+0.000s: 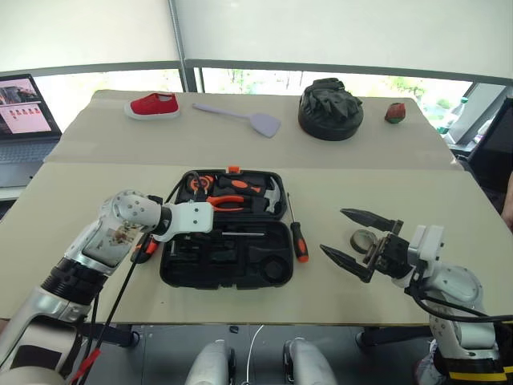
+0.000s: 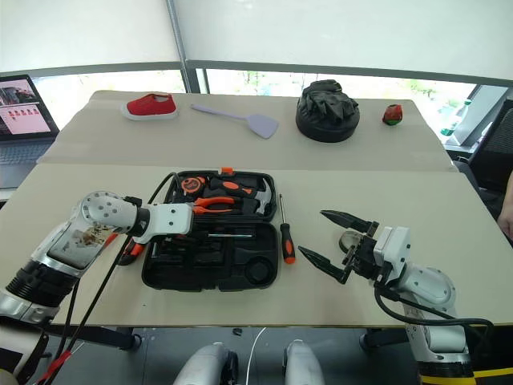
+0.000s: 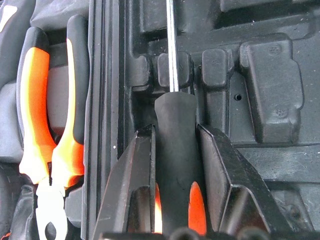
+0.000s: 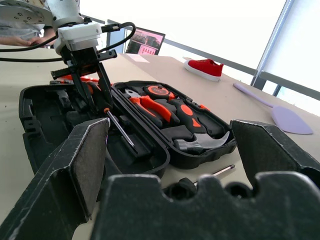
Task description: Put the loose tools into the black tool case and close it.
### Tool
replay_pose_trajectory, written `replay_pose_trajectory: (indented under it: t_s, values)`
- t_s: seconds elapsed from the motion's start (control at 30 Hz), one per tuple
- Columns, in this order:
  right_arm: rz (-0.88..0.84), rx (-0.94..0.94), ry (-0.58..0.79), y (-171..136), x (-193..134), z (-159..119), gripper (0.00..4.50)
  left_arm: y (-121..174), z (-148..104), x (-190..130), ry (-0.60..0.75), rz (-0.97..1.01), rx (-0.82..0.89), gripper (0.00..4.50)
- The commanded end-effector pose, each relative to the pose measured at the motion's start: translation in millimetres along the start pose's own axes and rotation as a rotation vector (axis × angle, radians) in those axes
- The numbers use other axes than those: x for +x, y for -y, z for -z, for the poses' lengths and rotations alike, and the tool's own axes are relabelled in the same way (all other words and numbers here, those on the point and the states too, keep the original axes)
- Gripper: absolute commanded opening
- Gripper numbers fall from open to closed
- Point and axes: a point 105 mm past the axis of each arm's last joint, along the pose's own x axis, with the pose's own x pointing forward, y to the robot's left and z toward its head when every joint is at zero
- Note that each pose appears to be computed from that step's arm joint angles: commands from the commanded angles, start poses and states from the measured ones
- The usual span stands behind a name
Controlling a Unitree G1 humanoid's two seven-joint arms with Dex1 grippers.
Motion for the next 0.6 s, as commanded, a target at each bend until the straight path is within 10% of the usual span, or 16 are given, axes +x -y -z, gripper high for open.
replay_pose_trajectory:
  t_s: [0.03, 0.6]
  values:
    - [-0.019, -0.016, 0.042, -2, 4, -14, 4.5, -16, 0, -10, -0.006, -0.09, -0.01, 0.81]
    - [-0.041, 0.037, 0.033, -11, 5, -9, 4.5, -28, -8, -9, 0.01, -0.123, 0.016, 0.81]
